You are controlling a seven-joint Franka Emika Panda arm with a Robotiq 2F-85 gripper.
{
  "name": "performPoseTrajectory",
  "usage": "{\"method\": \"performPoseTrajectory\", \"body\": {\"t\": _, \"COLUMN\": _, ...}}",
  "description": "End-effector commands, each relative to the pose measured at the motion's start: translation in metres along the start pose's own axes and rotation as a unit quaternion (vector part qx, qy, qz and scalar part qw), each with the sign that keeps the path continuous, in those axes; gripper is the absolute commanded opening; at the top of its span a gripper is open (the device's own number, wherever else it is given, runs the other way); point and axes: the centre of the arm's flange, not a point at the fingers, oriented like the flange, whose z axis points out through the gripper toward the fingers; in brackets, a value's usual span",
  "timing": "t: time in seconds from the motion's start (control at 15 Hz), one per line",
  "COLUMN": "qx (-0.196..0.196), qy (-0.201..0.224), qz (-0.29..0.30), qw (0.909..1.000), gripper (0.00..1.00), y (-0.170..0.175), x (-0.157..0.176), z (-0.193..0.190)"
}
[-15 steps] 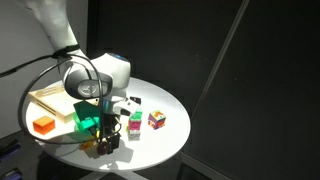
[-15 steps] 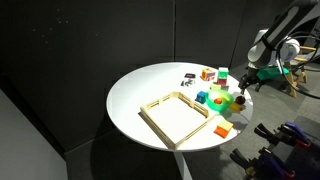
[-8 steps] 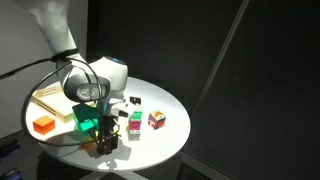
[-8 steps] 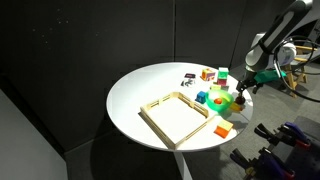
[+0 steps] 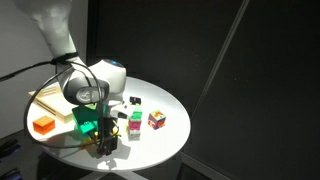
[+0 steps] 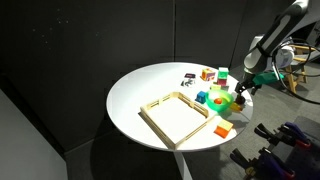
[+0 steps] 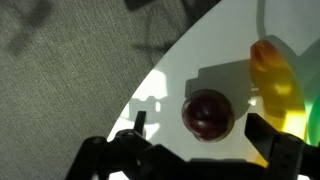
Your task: Put the plum plush toy on the tray
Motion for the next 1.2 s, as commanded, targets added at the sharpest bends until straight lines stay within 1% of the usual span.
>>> {"method": "performPoseTrajectory", "body": {"t": 0.0, "qx": 0.004, "qy": 0.007, "qz": -0.004, "qw": 1.0000, "gripper": 1.00, "y": 0.005, "x": 0.008, "z": 0.006}}
{"method": "performPoseTrajectory", "body": {"t": 1.13, "qx": -0.006, "qy": -0.002, "qz": 0.001, "qw": 1.0000, "gripper": 1.00, "y": 0.009, "x": 0.021, "z": 0.026}}
